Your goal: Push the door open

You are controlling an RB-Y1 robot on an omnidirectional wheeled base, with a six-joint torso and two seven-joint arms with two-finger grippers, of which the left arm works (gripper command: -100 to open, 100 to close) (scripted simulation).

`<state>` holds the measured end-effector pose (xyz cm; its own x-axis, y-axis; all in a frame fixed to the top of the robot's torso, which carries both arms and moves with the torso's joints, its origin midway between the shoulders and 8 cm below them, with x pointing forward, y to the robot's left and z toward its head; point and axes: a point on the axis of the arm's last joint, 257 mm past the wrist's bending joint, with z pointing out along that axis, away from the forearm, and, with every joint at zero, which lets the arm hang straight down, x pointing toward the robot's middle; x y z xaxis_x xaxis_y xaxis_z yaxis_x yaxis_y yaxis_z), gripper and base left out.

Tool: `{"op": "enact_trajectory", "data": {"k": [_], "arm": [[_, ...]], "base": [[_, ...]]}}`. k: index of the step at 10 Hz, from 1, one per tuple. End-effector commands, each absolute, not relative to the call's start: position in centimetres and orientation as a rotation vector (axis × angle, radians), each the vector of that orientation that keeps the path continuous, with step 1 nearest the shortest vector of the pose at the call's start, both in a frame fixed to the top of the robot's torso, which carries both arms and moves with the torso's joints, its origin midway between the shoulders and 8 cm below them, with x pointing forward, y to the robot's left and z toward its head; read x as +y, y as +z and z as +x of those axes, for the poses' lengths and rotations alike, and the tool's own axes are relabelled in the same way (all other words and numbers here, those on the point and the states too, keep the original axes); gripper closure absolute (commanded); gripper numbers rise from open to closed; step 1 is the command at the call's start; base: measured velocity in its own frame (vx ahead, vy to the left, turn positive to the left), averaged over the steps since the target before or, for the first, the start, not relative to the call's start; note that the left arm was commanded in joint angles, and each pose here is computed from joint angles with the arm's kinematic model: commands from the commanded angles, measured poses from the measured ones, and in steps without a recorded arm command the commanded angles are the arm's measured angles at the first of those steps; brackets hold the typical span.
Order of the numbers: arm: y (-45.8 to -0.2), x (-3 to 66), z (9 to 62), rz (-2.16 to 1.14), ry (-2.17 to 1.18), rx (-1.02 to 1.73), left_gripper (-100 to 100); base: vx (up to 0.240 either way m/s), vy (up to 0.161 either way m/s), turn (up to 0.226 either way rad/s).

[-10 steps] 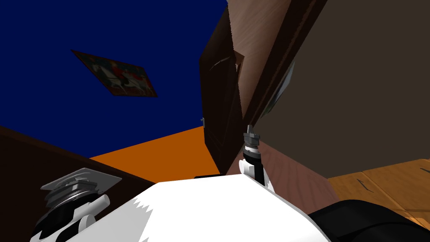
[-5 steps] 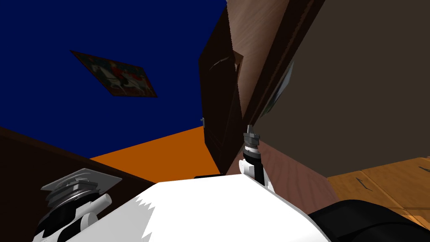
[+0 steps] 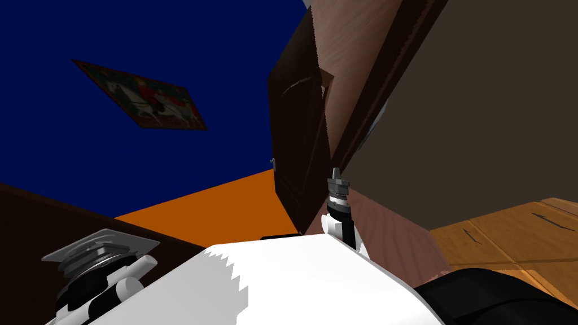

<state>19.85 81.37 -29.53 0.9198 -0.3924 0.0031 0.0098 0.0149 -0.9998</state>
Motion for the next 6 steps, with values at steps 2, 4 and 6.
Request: {"op": "enact_trajectory", "data": {"k": [2, 4, 6], "arm": [[-28.44, 82.02, 19.49, -1.511, -0.280, 0.269, 100], [-28.40, 82.20, 19.10, -1.514, -0.249, 0.238, 100], [-28.42, 82.27, 18.90, -1.517, -0.233, 0.223, 100]], "base": [[-0.004, 0.119, -0.071], [0.003, 0.105, -0.070], [0.000, 0.057, -0.035]]}}
